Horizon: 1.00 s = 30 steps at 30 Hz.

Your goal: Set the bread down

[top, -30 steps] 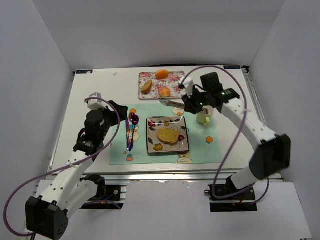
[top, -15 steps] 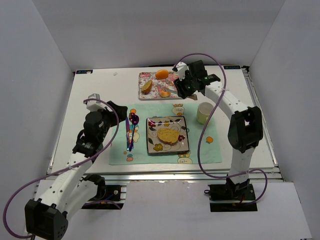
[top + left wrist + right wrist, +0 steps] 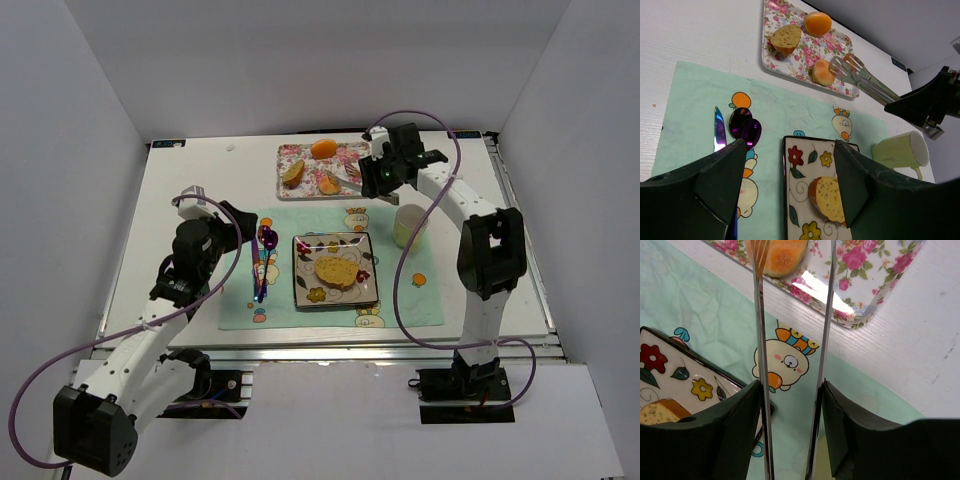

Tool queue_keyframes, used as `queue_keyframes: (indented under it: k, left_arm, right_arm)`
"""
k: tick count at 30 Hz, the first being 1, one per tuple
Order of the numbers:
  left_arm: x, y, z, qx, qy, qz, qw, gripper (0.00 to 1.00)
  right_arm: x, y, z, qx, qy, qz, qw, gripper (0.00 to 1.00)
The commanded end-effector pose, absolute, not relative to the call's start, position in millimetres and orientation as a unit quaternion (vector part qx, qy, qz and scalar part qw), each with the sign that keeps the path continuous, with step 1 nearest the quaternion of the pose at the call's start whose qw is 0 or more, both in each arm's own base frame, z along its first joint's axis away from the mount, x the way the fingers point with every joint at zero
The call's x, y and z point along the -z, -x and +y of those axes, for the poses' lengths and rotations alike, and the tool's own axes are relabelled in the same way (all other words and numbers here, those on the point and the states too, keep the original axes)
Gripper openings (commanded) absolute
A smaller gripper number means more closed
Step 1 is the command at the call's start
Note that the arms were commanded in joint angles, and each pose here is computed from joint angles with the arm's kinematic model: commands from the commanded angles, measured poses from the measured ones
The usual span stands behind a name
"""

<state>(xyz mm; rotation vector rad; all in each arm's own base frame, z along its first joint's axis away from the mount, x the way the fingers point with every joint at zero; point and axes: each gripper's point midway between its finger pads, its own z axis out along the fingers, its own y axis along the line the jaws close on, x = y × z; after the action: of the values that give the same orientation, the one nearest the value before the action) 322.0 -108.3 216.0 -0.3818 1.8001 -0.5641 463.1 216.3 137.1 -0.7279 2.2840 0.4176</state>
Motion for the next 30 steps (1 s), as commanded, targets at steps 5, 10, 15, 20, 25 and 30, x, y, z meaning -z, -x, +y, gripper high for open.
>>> queue_keyframes:
  k: [5,10,15,20,25,30]
  left_arm:
    - [-235,-326,-109,0.25,0.16,0.754,0.586,0.8]
    - [-238,-328,-109,0.249,0.163,0.752,0.588,0.8]
    - [-236,-326,-107,0.243,0.165,0.758,0.582,0.8]
    - [-234,-325,-107,0.245,0.169,0.758,0.581,0.8]
    - [-233,-325,-108,0.248,0.167,0.758,0.579,0.8]
    - [-237,-326,-107,0.245,0.166,0.757,0.582,0.8]
  right_arm:
    - [-131,-461,233,-0.24,0.237,0.884,0.323,0.56]
    - [-122,-456,245,-0.285,0.213,0.888,0.293,0.56]
    - [-130,-453,246,-0.308,0.19,0.887,0.288,0.55]
    - [-137,-450,241,-0.31,0.161,0.892,0.288,0.56]
    - [-128,-444,240,-0.313,0.149,0.897,0.275,0.53]
    - [-120,-447,238,-0.309,0.146,0.9,0.27,0.39]
